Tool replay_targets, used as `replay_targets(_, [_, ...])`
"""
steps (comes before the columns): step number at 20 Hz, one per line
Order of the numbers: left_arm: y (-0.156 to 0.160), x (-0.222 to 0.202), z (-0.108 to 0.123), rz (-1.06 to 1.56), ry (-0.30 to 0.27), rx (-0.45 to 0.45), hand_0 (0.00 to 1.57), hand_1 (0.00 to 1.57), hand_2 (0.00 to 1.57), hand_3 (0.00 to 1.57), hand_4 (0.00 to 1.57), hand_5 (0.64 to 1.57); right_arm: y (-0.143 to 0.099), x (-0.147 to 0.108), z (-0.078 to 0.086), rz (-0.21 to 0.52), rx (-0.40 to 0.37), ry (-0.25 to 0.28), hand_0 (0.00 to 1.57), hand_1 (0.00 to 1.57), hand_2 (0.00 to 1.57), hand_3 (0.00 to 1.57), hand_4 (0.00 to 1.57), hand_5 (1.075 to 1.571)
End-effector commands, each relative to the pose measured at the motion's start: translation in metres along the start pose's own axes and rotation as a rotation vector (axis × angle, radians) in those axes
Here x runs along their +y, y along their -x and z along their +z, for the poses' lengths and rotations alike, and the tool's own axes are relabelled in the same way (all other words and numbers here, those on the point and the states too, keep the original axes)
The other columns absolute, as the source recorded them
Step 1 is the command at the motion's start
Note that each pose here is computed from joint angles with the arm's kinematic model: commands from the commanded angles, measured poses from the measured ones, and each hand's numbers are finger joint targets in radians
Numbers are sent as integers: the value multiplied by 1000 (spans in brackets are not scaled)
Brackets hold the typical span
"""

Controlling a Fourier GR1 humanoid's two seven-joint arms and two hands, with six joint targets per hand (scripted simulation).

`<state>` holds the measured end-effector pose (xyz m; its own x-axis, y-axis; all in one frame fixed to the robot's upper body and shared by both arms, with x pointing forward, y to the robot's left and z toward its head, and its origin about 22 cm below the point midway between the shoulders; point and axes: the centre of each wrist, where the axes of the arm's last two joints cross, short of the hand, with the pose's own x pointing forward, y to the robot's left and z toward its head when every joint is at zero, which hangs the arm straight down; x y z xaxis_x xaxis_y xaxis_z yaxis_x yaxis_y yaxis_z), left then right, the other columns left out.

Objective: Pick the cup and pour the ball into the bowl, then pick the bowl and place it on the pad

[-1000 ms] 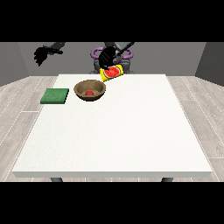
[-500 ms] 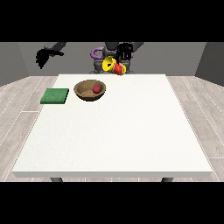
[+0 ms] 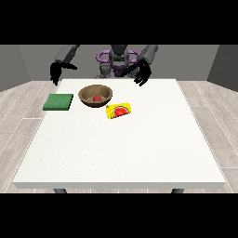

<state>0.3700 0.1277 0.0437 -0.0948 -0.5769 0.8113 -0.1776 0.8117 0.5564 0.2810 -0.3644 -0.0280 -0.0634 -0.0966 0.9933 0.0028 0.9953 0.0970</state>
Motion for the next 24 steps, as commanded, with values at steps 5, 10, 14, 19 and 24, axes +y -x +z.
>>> replay_targets(5, [32, 12, 30, 392, 93, -141, 0, 0, 0, 0, 0, 1564, 14, 83, -26, -30, 2, 112, 0, 0, 0, 0, 309, 1570])
replay_targets(10, [57, 20, 40, 404, 115, -136, 0, 0, 0, 0, 0, 1564, 39, 98, -25, -27, 3, 128, 0, 0, 0, 0, 315, 1569])
replay_targets(14, [61, 52, 44, 409, 177, -98, 0, 0, 0, 0, 0, 1565, 49, 49, -14, -25, 61, 173, 0, 0, 0, 0, 259, 1567])
replay_targets(19, [50, 65, 19, 412, 112, -142, 0, 0, 0, 0, 0, 1565, 39, 82, -50, -36, 43, 126, 0, 0, 0, 0, 194, 1561])
replay_targets(24, [59, 80, 30, 401, 120, -202, 0, 0, 0, 0, 0, 1566, 71, 61, -23, -18, 17, 128, 0, 0, 0, 0, 100, 1563])
